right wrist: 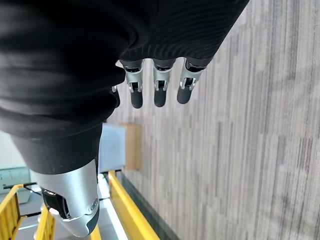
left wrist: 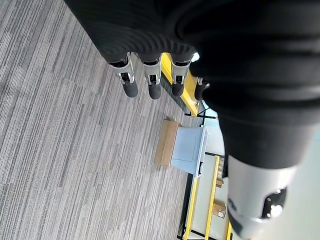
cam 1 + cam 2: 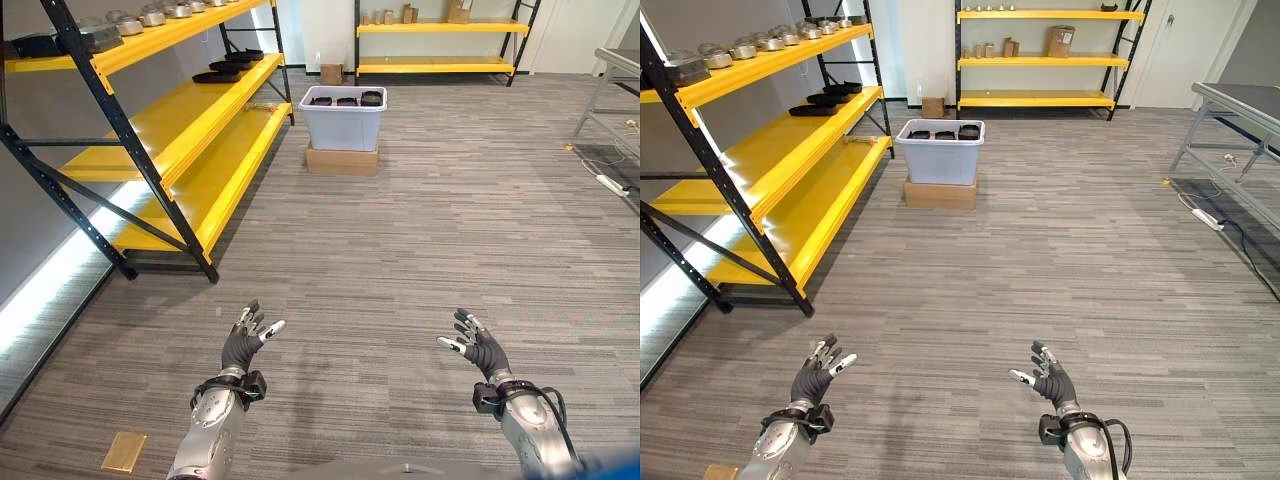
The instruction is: Move parts from the plastic box to the shelf.
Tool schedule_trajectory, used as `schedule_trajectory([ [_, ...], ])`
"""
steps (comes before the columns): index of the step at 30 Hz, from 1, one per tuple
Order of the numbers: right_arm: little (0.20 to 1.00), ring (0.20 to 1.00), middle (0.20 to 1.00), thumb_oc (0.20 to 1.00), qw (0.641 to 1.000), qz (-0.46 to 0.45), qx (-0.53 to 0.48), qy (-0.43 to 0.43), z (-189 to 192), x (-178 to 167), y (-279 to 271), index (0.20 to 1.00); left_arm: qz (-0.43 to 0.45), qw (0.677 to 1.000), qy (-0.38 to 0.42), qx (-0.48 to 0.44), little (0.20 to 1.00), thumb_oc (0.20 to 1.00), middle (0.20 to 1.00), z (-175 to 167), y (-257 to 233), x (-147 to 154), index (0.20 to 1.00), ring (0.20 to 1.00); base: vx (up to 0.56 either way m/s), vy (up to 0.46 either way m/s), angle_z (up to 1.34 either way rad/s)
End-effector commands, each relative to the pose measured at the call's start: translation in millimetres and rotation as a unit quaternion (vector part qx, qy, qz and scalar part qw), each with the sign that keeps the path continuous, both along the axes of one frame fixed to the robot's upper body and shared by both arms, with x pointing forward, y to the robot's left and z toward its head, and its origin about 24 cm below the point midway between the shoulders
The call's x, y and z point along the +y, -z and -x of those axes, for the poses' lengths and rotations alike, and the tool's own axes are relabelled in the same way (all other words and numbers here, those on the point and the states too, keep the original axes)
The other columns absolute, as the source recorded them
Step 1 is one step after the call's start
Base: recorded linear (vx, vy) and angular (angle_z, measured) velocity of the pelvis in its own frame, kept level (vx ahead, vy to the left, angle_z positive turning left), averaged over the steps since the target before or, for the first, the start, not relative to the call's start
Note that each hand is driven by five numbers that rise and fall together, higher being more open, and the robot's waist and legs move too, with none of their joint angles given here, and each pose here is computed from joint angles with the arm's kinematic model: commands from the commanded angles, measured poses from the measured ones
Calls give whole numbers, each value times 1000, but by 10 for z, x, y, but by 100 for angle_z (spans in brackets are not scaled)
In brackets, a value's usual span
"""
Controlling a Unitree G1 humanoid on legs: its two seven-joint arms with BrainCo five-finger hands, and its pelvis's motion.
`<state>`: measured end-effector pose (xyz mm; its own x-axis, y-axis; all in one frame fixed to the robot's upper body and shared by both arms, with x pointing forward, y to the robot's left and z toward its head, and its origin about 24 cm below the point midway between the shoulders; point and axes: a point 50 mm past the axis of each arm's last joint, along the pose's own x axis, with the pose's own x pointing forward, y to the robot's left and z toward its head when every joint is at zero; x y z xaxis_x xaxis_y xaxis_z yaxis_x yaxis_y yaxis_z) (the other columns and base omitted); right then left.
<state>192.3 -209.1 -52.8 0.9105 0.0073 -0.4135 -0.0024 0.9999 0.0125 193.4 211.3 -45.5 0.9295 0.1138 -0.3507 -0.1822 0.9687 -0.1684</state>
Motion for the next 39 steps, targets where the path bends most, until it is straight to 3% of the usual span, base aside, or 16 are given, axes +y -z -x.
schedule_trajectory([
  [1,1000,1000,1000,1000,997,-24,-78,-12,-207,112,-248,1000,-57,994,34,-83,1000,1000,1000,-279,-322,104,1000,1000,0,0,0],
  [25,1000,1000,1000,1000,997,-23,-72,-14,-189,100,-232,1000,-74,994,33,-73,1000,1000,1000,-267,-298,123,1000,1000,0,0,0],
  [39,1000,1000,1000,1000,994,-12,-99,-31,-362,157,-350,1000,-93,987,42,-125,1000,1000,1000,-425,-521,94,1000,1000,0,54,3],
])
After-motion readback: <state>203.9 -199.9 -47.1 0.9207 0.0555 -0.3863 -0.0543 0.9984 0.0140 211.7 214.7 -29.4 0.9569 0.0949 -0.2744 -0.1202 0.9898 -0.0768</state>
